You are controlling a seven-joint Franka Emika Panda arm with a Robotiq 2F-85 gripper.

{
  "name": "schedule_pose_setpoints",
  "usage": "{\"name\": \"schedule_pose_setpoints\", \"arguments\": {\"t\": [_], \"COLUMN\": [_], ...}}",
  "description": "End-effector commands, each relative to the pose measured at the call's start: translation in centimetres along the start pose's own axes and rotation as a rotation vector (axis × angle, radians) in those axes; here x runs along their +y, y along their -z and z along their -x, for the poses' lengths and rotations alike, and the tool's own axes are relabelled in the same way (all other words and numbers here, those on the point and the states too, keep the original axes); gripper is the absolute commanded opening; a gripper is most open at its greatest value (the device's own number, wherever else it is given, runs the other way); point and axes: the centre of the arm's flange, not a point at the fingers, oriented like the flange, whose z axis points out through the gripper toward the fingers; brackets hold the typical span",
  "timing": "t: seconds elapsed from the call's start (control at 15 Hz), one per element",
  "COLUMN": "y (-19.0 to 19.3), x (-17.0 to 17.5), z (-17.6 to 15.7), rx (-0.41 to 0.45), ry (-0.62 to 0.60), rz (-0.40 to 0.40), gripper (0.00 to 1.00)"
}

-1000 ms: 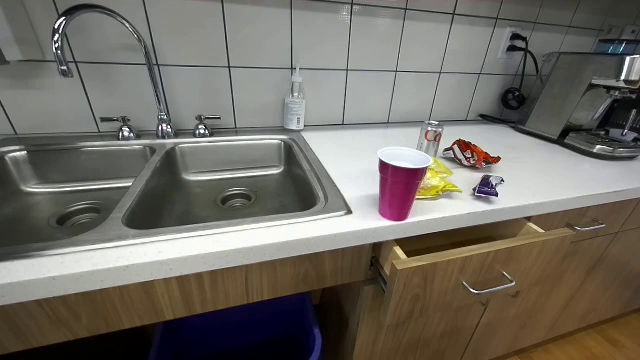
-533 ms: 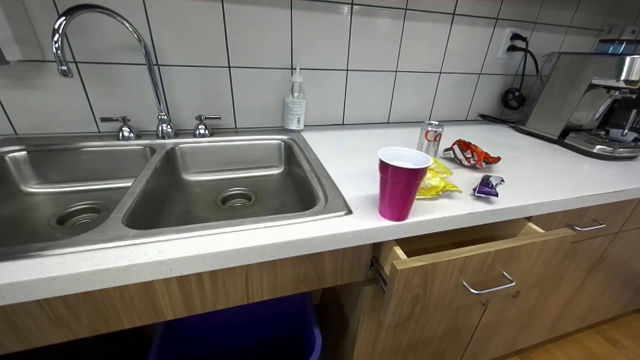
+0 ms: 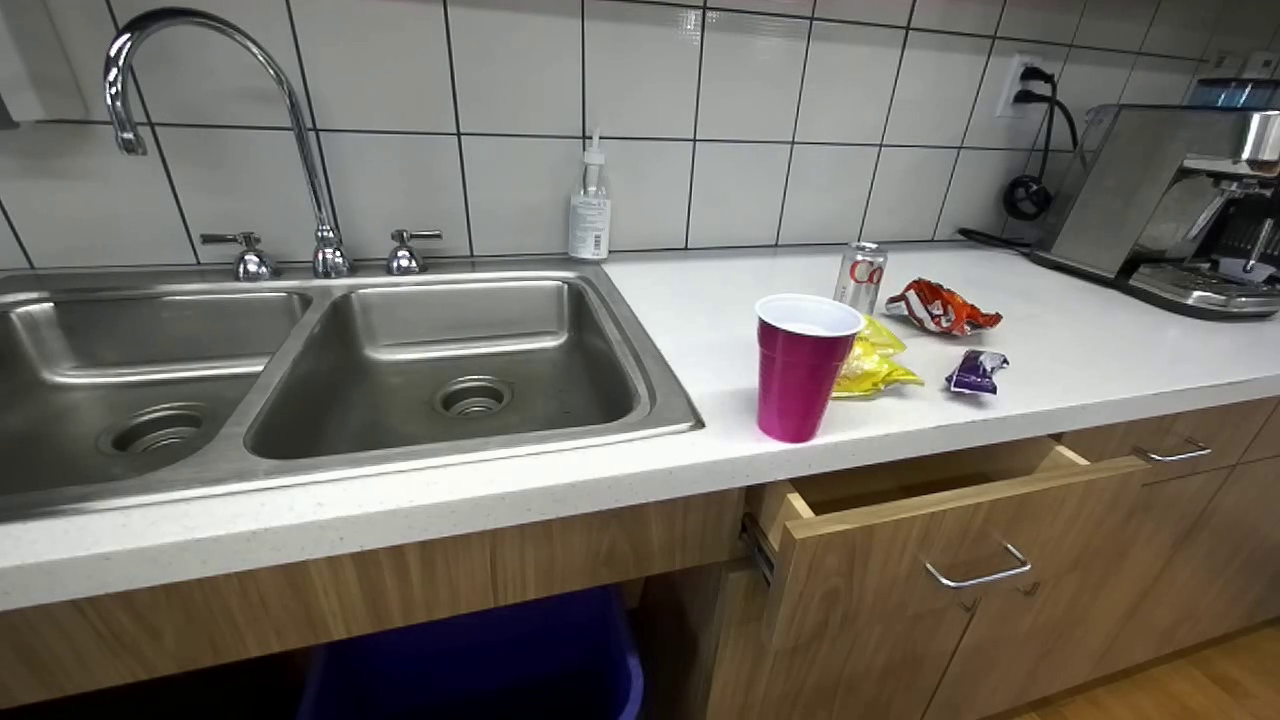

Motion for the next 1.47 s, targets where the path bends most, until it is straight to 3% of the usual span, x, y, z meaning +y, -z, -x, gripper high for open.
{"name": "schedule_pose_setpoints", "arguments": {"t": [0.0, 1.4], "y": [-1.1, -11.0], "x": [0.3, -0.2], "z": [-2.3, -14.9], "rx": [-0.002, -0.048], "ry": [-0.022, 0.007], "rz": [0.009, 0.029], "gripper": [1.00, 1.00]}}
